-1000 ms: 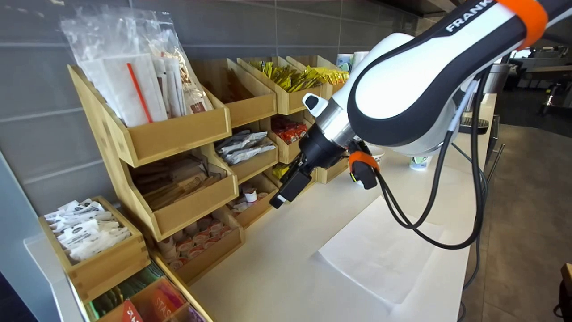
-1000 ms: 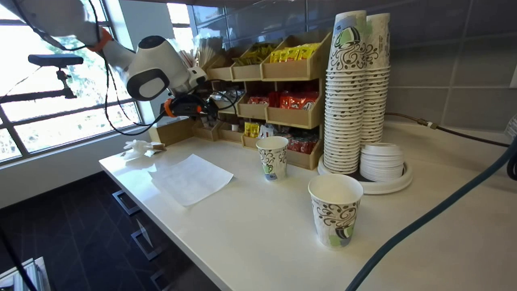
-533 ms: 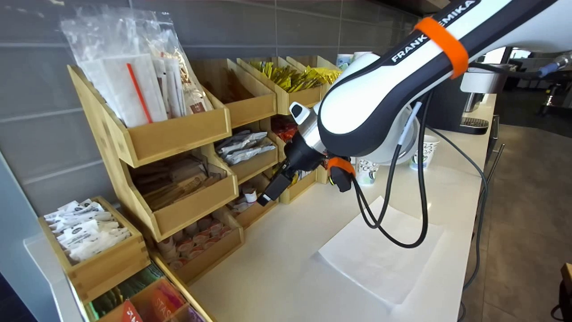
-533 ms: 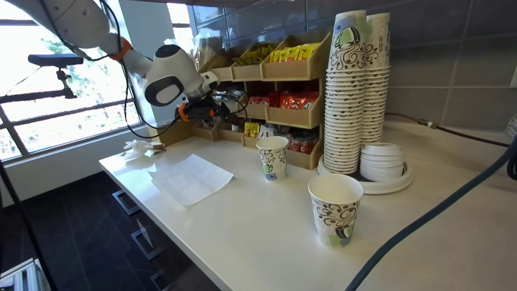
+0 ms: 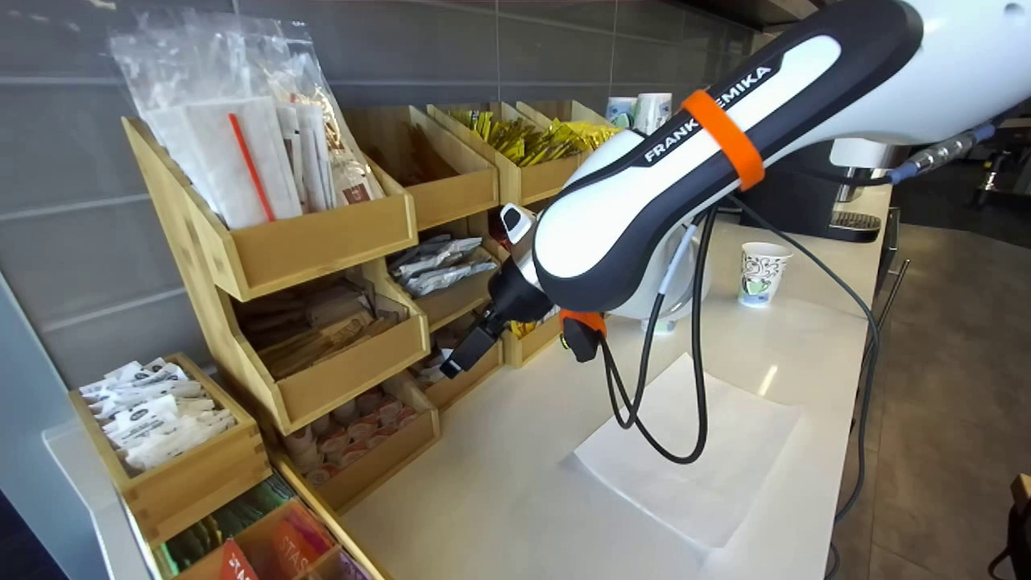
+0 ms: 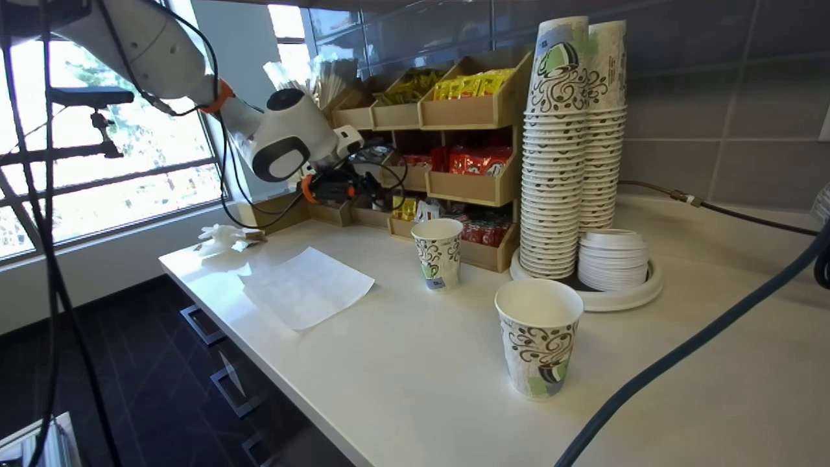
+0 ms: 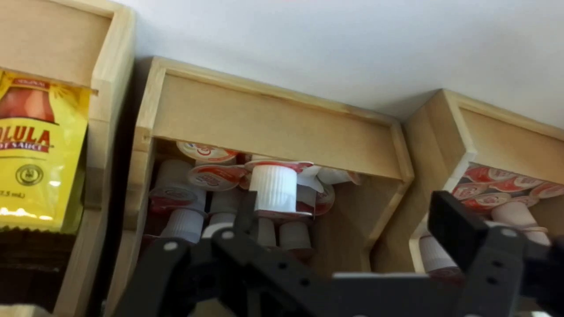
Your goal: Take the tiny cup off of the rack
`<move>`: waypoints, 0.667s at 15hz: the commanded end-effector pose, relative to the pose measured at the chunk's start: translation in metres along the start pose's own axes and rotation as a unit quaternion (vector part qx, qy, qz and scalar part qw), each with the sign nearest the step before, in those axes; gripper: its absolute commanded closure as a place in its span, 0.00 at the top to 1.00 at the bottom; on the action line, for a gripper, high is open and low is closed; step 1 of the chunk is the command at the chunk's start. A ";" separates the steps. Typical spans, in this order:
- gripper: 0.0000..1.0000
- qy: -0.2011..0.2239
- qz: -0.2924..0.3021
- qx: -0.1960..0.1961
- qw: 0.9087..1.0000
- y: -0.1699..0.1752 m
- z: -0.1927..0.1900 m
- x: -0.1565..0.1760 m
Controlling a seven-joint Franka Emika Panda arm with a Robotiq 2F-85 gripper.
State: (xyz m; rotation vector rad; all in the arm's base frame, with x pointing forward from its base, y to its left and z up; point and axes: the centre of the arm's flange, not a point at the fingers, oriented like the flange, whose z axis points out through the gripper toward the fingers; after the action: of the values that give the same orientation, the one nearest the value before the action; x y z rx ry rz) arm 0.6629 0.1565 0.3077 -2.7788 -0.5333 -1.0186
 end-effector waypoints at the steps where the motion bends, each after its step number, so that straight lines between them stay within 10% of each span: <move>1: 0.94 0.021 0.030 -0.012 0.999 0.005 0.016 0.007; 10: 0.79 0.043 0.061 -0.036 0.997 0.015 0.018 0.006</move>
State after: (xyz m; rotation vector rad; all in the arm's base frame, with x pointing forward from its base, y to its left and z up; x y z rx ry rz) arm 0.6762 0.1504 0.2981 -2.7857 -0.3740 -1.1036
